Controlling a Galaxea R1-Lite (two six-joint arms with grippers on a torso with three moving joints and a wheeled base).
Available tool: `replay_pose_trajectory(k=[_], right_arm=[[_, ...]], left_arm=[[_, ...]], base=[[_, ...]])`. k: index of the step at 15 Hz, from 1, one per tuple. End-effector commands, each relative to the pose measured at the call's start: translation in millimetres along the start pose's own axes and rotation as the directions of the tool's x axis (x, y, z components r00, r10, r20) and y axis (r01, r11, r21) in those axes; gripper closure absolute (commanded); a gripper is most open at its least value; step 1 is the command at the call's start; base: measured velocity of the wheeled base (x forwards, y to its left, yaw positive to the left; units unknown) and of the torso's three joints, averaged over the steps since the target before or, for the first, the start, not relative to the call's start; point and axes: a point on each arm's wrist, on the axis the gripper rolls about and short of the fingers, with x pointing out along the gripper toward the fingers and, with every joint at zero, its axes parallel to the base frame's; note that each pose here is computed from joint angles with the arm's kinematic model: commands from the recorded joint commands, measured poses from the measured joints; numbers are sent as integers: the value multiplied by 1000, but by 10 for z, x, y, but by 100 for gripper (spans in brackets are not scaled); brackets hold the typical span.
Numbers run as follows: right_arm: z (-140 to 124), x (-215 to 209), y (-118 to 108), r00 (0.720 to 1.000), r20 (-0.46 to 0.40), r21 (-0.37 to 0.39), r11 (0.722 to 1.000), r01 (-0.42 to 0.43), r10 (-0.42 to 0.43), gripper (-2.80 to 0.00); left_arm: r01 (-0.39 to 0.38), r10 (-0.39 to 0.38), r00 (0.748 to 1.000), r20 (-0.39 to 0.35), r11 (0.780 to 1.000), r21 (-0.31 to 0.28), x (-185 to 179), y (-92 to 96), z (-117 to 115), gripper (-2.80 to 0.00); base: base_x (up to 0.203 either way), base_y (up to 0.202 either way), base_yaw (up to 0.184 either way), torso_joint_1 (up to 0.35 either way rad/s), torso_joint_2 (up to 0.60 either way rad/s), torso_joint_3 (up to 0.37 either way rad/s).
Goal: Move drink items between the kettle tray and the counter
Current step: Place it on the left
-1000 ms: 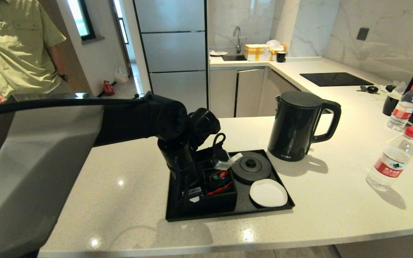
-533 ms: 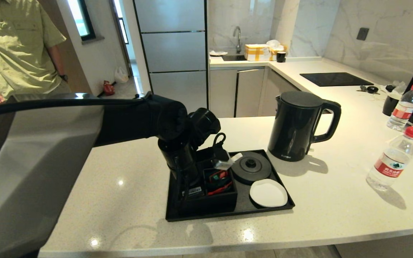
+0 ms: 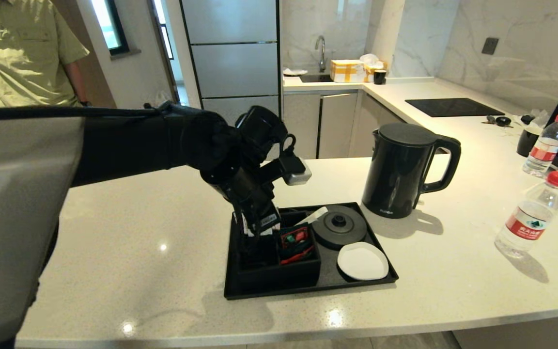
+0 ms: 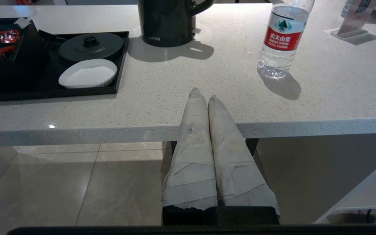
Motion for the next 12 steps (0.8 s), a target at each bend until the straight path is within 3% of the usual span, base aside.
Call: replay_pose_trajectory(k=[1, 4, 6, 9, 10, 12], right_arm=[[0, 1, 0, 1000, -2, -1, 1000, 0, 0, 0], [0, 1, 0, 1000, -2, -1, 1000, 0, 0, 0], [0, 1, 0, 1000, -2, -1, 1000, 0, 0, 0], [0, 1, 0, 1000, -2, -1, 1000, 0, 0, 0], [0, 1, 0, 1000, -2, -1, 1000, 0, 0, 0], [0, 1, 0, 1000, -2, -1, 1000, 0, 0, 0]], left_arm=[[-46, 47, 999, 19, 997, -64, -135, 89, -24, 0], [-103, 108, 994, 10, 972, -210, -223, 269, -128, 0], [-133, 148, 989, 23, 940, -314, -370, 383, -195, 0], [-146, 168, 985, 28, 917, -370, -459, 429, -229, 0], [-159, 197, 980, 37, 874, -459, -582, 475, -261, 0], [-198, 241, 970, -19, 750, -631, -737, 541, -396, 0]], base=[[0, 0, 0, 0, 0, 0], [0, 0, 0, 0, 0, 0], [0, 0, 0, 0, 0, 0], [0, 0, 0, 0, 0, 0], [0, 0, 0, 0, 0, 0], [0, 0, 0, 0, 0, 0]])
